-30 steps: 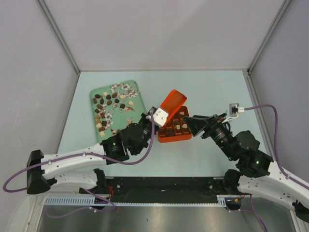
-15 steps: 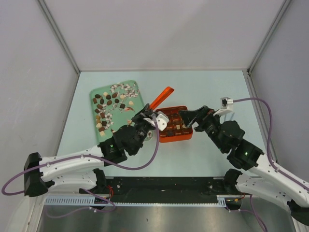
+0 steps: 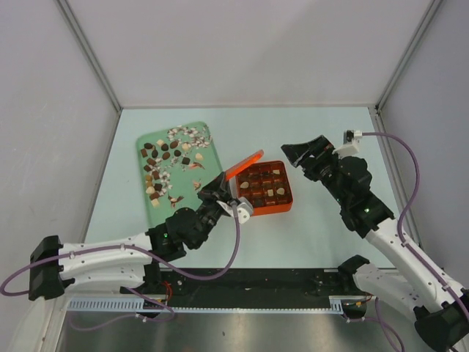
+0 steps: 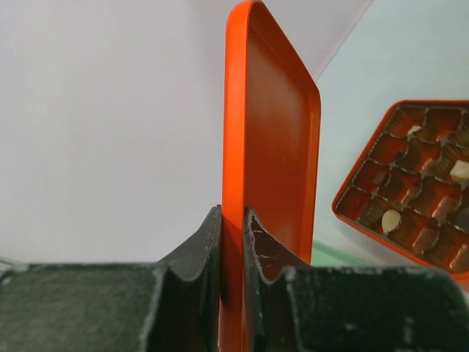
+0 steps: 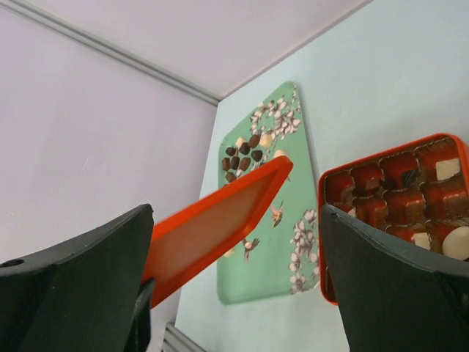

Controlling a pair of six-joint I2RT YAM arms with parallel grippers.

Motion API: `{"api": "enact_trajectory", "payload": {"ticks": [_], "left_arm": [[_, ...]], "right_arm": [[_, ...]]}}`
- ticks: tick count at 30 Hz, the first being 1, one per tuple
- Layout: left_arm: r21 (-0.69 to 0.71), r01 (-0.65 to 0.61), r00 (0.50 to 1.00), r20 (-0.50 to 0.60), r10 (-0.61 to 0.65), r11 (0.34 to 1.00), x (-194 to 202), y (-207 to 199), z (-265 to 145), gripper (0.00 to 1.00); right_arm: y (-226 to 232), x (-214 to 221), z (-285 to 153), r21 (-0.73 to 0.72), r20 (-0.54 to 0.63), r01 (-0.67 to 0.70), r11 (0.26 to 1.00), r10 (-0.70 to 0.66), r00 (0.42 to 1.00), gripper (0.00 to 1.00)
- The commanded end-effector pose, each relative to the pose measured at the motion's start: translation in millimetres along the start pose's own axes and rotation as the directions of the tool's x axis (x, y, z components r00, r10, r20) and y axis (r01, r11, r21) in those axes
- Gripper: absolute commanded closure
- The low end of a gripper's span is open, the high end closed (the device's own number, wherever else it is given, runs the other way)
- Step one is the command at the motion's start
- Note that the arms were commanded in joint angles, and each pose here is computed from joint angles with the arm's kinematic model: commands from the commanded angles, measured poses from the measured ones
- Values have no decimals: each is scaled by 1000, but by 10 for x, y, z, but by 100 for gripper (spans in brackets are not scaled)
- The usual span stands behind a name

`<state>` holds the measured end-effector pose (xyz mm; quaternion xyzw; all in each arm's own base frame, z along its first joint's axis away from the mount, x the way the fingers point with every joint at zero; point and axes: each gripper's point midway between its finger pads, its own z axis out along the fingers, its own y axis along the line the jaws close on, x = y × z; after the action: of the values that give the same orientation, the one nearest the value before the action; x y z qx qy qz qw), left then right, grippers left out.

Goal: Pack the chocolate
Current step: Adjust the box lid.

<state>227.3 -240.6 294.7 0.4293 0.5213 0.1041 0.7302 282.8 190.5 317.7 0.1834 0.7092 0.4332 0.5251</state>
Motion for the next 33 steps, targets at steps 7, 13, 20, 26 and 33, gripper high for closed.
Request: {"api": "enact_trajectory", "payload": {"ticks": [7, 13, 20, 26, 33], "left_arm": [[-56, -126, 983, 125, 133, 990, -255, -6, -72, 100], [-32, -162, 978, 127, 164, 986, -256, -119, -84, 100], [4, -193, 974, 125, 191, 981, -255, -276, -49, 100], [19, -201, 972, 125, 197, 979, -259, -362, -22, 100], [39, -194, 974, 126, 188, 980, -265, -449, -8, 98]], "right_arm": [[181, 265, 74, -64, -226, -147, 987, 129, 966, 0], [164, 406, 153, -50, -277, -177, 983, 157, 948, 0], [119, 623, 285, -22, -349, -219, 976, 197, 916, 3], [106, 736, 356, -6, -375, -241, 971, 221, 900, 11], [122, 892, 433, -1, -411, -263, 965, 239, 880, 26]]}}
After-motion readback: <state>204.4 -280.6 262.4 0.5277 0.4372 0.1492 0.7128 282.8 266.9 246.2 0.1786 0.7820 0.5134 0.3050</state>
